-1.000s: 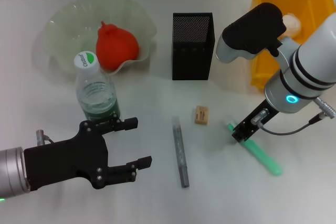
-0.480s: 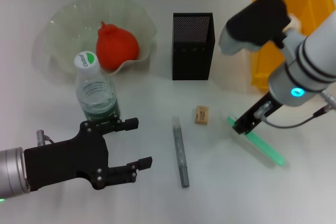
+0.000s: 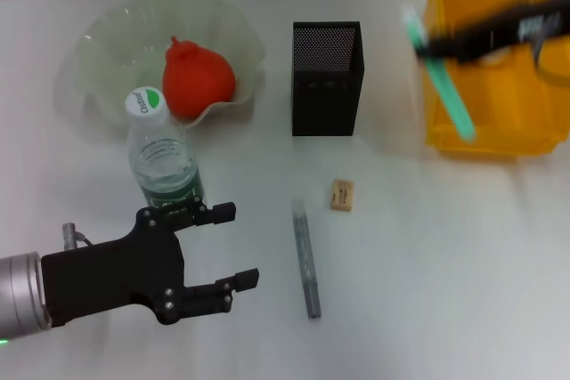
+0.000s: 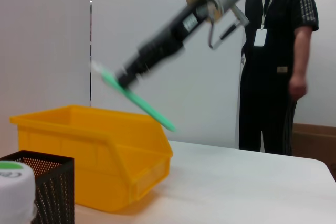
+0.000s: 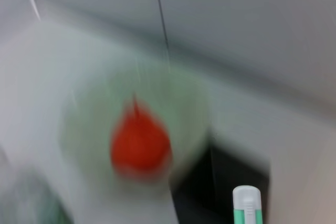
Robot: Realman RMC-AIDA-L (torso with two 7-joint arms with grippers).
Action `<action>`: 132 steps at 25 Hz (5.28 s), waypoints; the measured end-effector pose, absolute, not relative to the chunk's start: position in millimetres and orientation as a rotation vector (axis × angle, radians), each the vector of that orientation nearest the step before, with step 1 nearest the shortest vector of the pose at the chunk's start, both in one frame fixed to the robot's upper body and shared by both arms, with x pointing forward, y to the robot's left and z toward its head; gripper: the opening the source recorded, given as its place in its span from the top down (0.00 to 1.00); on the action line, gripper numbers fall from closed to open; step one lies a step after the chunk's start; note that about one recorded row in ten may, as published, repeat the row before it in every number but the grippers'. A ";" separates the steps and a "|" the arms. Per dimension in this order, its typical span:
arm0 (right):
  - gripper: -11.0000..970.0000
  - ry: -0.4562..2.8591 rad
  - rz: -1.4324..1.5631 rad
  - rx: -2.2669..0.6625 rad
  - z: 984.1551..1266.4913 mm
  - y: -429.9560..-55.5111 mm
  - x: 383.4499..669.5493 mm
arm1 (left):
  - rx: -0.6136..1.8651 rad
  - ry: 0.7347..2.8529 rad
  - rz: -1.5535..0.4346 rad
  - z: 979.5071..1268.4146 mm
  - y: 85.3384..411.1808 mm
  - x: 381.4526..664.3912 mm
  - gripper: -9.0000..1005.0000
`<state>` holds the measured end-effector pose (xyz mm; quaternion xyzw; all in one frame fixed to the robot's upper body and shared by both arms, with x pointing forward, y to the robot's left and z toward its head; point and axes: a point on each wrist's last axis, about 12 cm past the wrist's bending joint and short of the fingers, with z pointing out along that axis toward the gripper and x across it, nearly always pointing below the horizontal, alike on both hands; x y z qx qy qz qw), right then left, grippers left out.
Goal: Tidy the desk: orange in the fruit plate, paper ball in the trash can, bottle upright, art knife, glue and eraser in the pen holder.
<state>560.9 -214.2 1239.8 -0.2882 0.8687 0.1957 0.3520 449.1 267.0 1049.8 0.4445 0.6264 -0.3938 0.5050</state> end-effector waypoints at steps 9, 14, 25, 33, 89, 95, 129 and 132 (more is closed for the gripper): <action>0.77 1.752 0.703 -0.677 1202.8 -215.7 601.9 | 1.068 1.517 -0.954 1048.6 266.8 448.8 0.22; 0.75 1.609 0.783 -0.692 1170.3 -201.8 617.7 | 1.070 1.516 -0.957 1048.6 266.6 448.8 0.22; 0.72 1.597 0.729 -0.697 1115.1 -188.1 624.8 | 1.072 1.515 -0.963 1048.5 265.1 450.4 0.22; 0.70 1.608 0.728 -0.697 1110.0 -191.5 620.4 | 1.071 1.515 -0.964 1048.3 265.0 450.4 0.22; 0.22 2.312 0.378 -1.519 1122.8 -129.3 590.3 | 1.083 1.501 -0.967 1050.8 263.6 453.7 0.22; 0.33 2.307 0.391 -1.519 1117.3 -124.8 589.1 | 1.083 1.500 -0.967 1051.0 263.4 454.0 0.22; 0.59 2.119 0.416 -1.089 1231.3 -184.7 601.7 | 1.080 1.496 -0.981 1051.6 264.0 451.9 0.22; 0.59 2.104 0.402 -1.035 1223.8 -183.5 615.1 | 1.079 1.497 -0.984 1051.5 264.2 451.2 0.22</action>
